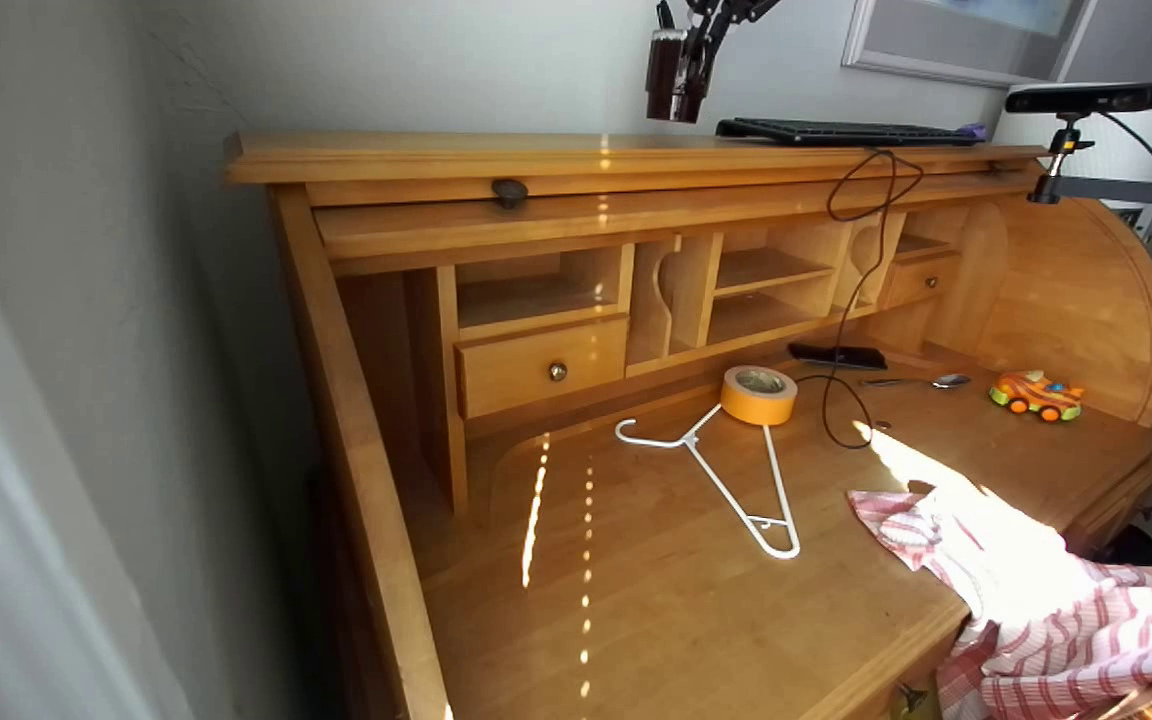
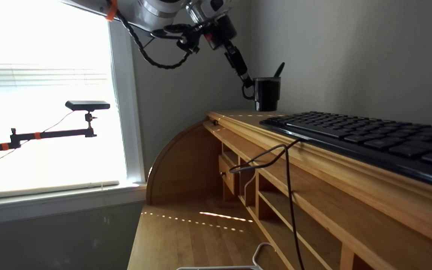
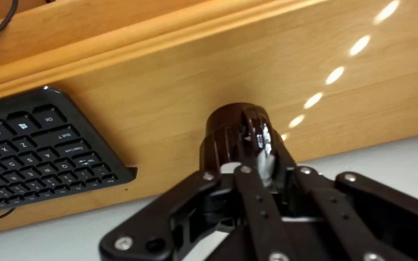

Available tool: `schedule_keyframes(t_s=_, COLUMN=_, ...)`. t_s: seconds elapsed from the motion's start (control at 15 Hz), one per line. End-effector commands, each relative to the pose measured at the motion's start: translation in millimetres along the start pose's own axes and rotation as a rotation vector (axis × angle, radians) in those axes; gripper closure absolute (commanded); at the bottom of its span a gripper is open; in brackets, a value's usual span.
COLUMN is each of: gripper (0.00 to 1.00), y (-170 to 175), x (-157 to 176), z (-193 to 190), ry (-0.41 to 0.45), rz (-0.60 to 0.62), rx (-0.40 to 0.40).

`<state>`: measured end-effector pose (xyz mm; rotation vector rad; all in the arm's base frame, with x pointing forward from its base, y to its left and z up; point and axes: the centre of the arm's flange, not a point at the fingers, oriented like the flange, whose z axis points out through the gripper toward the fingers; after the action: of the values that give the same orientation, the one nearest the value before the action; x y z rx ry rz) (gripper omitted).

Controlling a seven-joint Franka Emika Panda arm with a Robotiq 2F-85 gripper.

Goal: Move the black mug on the top of the cabinet to the far left panel of the desk

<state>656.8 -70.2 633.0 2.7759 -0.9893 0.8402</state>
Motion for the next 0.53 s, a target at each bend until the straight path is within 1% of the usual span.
schedule_keyframes(t_s=0.0, gripper=0.96, y=17, x=-60, z=-64, ry=-0.043, rz=-0.124, rx=0.083)
schedule_keyframes(t_s=0.2, gripper=0.96, y=29, x=-96, z=-95, ry=-0.069, rz=-0.282, rx=0.152)
schedule_keyframes(t_s=0.33, gripper=0.96, y=40, x=-116, z=-99, ry=-0.085, rz=-0.391, rx=0.188)
schedule_keyframes(t_s=0.47, gripper=0.96, y=51, x=-138, z=-95, ry=-0.079, rz=-0.493, rx=0.234)
